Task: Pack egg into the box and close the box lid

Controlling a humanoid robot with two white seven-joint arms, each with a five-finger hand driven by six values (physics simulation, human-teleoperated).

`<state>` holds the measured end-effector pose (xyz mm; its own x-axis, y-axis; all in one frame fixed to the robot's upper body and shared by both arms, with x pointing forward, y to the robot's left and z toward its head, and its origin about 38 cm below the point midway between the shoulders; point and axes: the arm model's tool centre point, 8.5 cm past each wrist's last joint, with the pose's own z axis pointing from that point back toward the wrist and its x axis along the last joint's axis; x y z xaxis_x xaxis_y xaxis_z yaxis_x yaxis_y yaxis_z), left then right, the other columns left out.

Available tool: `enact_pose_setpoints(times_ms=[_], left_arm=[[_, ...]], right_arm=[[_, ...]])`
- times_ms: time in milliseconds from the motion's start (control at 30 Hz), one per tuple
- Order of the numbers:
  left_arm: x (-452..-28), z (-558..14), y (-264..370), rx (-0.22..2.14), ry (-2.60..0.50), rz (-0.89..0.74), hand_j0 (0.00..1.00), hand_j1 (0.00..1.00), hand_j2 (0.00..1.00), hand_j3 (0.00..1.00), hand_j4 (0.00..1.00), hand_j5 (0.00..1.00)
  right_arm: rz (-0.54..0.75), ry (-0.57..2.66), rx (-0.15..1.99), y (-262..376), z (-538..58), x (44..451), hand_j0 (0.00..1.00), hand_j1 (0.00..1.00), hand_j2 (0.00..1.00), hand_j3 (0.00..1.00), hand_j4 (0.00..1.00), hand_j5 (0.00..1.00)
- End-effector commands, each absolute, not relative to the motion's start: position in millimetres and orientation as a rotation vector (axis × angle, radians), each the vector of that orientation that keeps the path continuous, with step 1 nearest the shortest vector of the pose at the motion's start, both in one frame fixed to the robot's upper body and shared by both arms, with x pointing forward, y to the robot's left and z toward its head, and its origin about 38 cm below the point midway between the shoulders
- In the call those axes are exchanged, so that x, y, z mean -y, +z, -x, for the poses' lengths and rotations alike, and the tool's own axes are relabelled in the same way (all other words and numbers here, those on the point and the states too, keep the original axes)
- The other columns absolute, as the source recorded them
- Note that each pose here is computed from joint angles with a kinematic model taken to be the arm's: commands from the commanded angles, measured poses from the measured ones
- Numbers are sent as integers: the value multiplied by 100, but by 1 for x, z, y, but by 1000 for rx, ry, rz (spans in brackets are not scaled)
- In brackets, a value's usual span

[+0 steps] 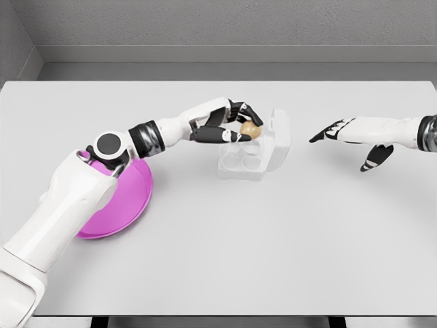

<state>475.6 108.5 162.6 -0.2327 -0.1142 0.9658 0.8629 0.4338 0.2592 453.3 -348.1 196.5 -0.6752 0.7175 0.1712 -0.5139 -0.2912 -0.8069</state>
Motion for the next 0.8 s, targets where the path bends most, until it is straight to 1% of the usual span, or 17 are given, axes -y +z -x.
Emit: enact_pose_setpoints(times_ms=[0, 233, 433, 633, 700, 767], left_arm=[[-110, -477, 161, 1528, -1045, 688, 47, 47, 47, 47, 47, 47], [-107, -490, 153, 1494, -1026, 661, 47, 47, 47, 47, 47, 47], [-97, -489, 148, 1482, -1030, 667, 47, 47, 47, 47, 47, 47], [-98, -488, 146, 1482, -1029, 668, 47, 47, 47, 47, 47, 47], [-99, -488, 147, 1482, -1027, 666, 53, 53, 53, 53, 53, 53], [-101, -488, 146, 1480, -1028, 662, 63, 63, 63, 63, 63, 63]], right_arm=[[286, 2019, 1152, 197, -453, 349, 100, 100, 100, 100, 100, 100], [287, 2020, 1152, 197, -453, 349, 100, 100, 100, 100, 100, 100], [288, 2019, 1151, 198, -453, 350, 100, 100, 100, 100, 100, 100], [287, 2022, 1153, 198, -453, 350, 100, 100, 100, 100, 100, 100], [286, 2022, 1152, 197, -452, 349, 100, 100, 100, 100, 100, 100], [285, 2025, 1153, 198, -452, 349, 100, 100, 100, 100, 100, 100]])
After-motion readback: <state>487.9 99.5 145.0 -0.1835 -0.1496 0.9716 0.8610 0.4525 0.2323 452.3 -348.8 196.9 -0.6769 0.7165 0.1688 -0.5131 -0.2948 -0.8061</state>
